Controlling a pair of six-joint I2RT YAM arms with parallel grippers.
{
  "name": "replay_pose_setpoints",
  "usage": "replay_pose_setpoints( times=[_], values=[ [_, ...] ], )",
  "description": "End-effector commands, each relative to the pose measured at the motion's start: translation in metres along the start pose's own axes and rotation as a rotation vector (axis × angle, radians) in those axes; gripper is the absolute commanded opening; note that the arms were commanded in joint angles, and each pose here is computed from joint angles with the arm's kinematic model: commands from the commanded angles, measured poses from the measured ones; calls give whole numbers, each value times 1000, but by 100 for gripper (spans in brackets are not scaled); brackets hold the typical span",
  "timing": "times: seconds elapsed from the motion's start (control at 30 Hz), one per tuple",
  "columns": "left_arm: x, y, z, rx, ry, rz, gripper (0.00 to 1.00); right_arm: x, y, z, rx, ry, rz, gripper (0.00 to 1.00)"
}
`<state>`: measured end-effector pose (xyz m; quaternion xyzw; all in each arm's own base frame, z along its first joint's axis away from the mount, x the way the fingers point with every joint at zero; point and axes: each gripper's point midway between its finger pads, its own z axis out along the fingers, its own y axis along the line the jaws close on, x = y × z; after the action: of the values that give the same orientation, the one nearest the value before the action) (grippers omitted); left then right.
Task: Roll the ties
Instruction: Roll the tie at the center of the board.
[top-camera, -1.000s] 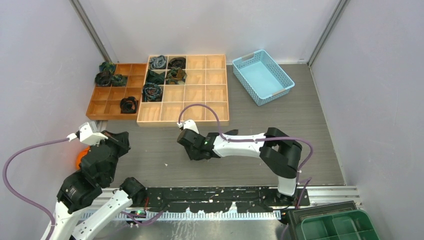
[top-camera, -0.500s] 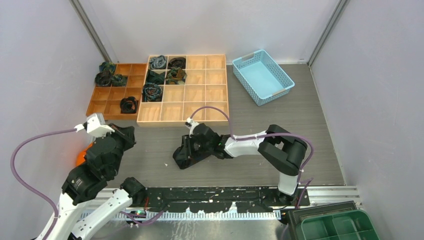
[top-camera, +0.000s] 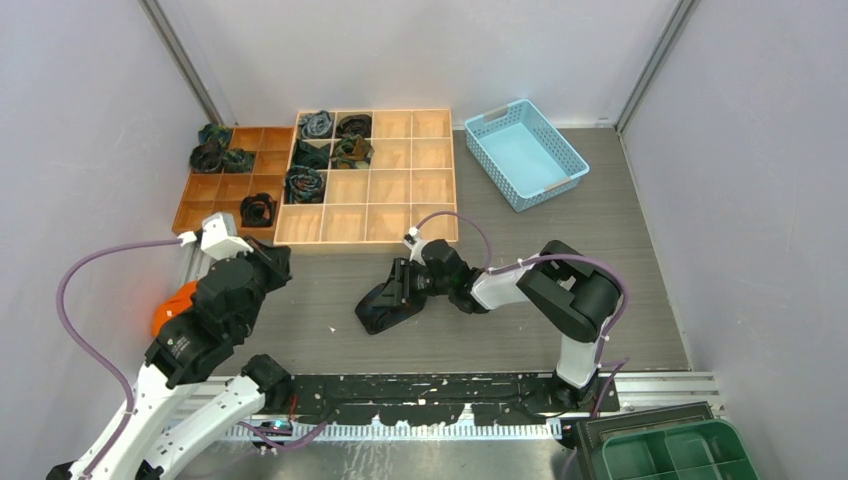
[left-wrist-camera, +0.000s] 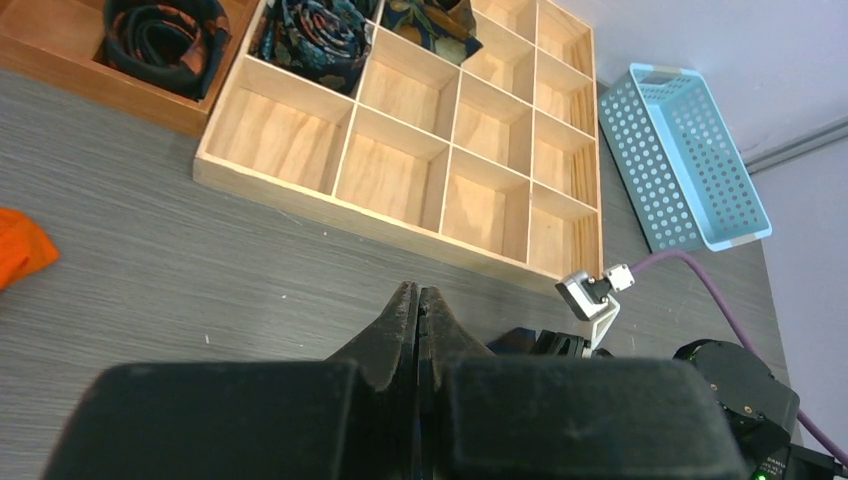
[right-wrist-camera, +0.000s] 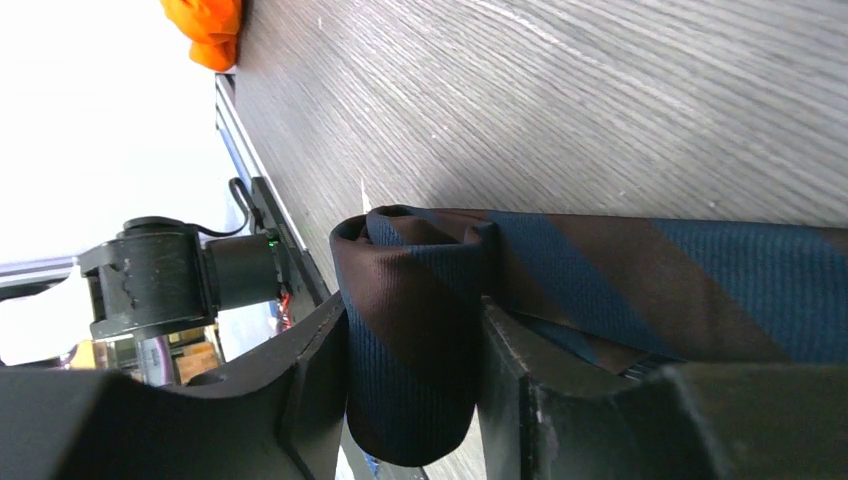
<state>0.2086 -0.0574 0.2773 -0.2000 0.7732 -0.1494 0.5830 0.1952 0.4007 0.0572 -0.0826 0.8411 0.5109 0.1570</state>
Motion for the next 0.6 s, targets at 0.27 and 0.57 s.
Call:
replay_pose_setpoints(
  times=[0.27, 0.57],
  values=[
    [22, -27, 22, 82, 48, -12, 0, -20, -7, -30, 200, -26, -165, 65],
    [106, -32, 71, 82, 216, 35, 0, -35, 5, -80, 315, -128, -219, 78]
  ],
)
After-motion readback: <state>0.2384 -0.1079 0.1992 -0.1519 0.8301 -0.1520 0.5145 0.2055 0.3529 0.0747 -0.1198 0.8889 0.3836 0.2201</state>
